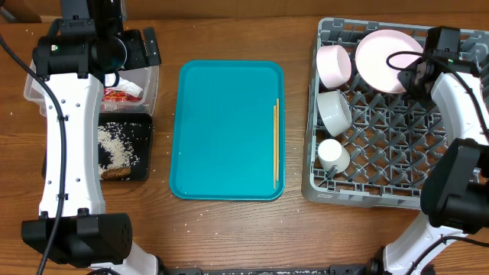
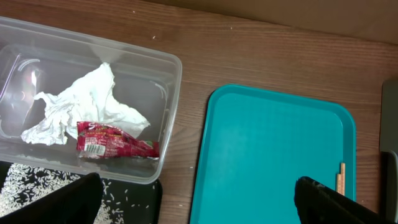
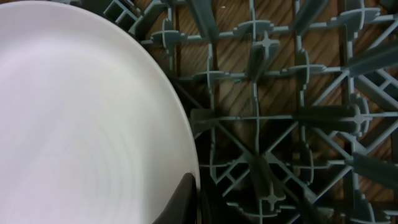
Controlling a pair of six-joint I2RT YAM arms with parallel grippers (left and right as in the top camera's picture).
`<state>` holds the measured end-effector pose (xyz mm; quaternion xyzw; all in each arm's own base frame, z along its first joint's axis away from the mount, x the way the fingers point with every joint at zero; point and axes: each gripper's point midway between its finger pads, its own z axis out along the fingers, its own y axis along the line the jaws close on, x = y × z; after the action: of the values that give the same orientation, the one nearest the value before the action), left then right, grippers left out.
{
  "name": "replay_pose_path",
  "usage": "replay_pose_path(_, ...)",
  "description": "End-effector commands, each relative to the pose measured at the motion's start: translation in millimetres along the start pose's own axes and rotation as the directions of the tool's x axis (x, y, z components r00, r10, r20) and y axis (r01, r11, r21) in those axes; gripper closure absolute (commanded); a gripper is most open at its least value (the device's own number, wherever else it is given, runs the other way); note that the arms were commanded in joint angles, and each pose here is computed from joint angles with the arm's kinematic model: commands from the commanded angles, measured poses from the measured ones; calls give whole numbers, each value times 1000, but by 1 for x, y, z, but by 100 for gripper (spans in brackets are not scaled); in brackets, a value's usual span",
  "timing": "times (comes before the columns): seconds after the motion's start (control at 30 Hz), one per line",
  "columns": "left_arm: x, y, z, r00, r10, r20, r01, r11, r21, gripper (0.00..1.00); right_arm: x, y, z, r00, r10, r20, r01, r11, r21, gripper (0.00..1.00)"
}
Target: Sort waste into correct bins and load items into the dishwasher
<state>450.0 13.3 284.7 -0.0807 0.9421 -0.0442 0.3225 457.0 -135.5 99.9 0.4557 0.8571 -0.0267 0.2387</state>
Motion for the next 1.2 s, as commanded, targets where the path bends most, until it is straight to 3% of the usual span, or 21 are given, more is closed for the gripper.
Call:
replay_pose_path(0.0,-3,-2,-3,1000,14,10,-14,1000,6,0,-4,-2,-6,996,-90,19,90,996,8,96)
replay_pose_path(0.27,-3,-2,-3,1000,14,10,-14,1000,6,0,-60,12,-93,939,-219,267,234,972,-26,96)
replay_pose_path(0.5,-3,-2,-3,1000,14,10,-14,1000,6,0,-89,13,-161,776,-436,455,410,898,160,96)
replay_pose_path(0.63,-3,-2,-3,1000,14,10,-14,1000,6,0,-83,19,-172,680,-587,439,491,809,322,96)
replay_pose_path(0.83,-3,-2,-3,1000,14,10,-14,1000,6,0,-81,18,-201,556,-740,379,479,658,581,96)
replay_pose_path(0.97,-3,-2,-3,1000,14,10,-14,1000,6,0,-75,27,-202,470,-830,300,555,542,630,96)
replay_pose_path(1.17,-3,-2,-3,1000,14,10,-14,1000,6,0,-63,37,-185,434,-867,243,605,481,634,96)
